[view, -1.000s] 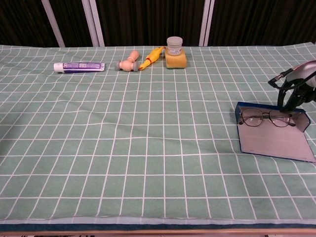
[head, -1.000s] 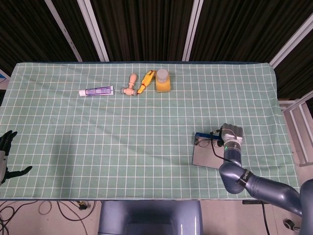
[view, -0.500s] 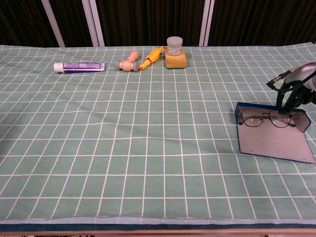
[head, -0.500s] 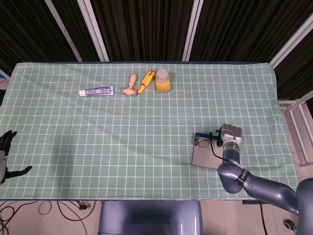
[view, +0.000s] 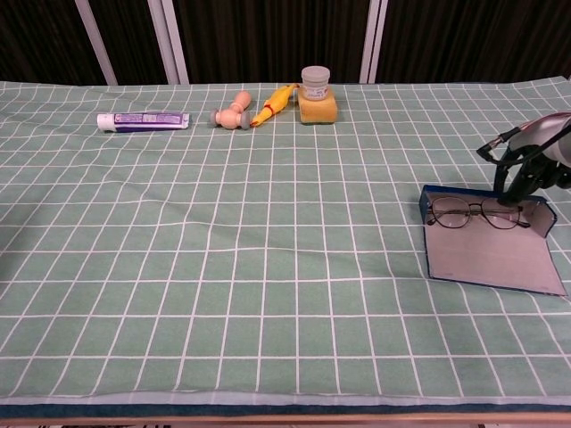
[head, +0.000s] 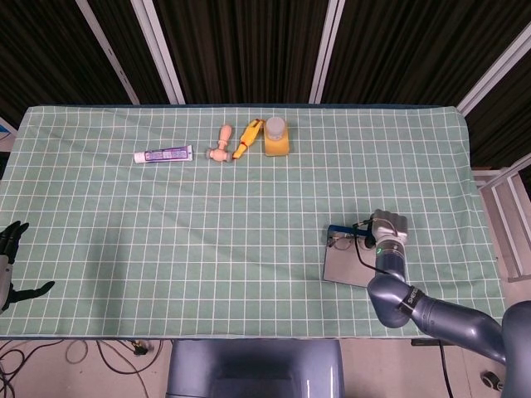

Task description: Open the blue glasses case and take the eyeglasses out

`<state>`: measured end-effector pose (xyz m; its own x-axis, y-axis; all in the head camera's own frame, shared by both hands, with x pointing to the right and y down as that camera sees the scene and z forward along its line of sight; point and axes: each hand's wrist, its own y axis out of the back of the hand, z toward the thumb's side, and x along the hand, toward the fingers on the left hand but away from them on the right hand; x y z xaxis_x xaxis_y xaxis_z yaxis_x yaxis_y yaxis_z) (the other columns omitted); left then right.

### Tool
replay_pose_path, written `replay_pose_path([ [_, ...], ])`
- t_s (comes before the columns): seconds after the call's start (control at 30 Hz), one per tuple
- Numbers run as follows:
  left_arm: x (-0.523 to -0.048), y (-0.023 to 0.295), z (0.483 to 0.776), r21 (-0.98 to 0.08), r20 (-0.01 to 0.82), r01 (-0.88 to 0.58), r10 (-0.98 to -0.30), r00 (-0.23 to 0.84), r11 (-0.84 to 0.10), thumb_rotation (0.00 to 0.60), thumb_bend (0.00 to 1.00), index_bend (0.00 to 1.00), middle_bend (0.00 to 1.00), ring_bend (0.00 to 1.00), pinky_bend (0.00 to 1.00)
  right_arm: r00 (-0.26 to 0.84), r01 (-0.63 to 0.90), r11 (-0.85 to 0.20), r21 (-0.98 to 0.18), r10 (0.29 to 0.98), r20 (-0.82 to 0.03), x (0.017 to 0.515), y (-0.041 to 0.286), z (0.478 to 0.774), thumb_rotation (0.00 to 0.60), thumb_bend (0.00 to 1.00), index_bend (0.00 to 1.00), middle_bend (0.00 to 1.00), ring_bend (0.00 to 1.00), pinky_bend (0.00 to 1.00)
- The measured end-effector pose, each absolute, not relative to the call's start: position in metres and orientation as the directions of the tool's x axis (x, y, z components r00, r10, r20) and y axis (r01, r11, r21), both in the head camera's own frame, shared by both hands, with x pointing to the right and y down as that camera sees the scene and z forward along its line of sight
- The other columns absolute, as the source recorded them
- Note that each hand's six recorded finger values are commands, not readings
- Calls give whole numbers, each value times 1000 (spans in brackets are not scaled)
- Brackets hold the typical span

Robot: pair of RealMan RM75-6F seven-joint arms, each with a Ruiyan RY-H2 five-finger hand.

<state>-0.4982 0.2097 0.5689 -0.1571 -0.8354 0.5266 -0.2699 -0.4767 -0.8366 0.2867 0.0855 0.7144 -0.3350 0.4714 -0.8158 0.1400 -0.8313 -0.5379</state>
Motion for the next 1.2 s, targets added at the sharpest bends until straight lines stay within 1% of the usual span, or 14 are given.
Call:
replay_pose_path([
  [0.23,-498,210,569,-837,526,-270,-836,-157,-476,600,0,0,0,0,0,-287,178,-800,-573,515,-808,272,77,709,600,501,496,944,989,912],
  [0.47,-498,210,569,-837,526,-272,-836,-157,-475,600,0,0,0,0,0,-230,233,-749,-621,578,-783,251,69,704,600,500,507,944,988,912],
  [0.93,-499,210,568,-835,528,-277,-835,-157,-476,600,0,0,0,0,0,-143,376,-660,-651,652,-744,212,72,707,600,500,516,944,987,912],
  [1.2,-499,209,568,-834,528,-280,-834,-159,-475,600,0,0,0,0,0,-124,429,-594,-680,708,-696,199,72,707,600,500,519,943,985,912],
])
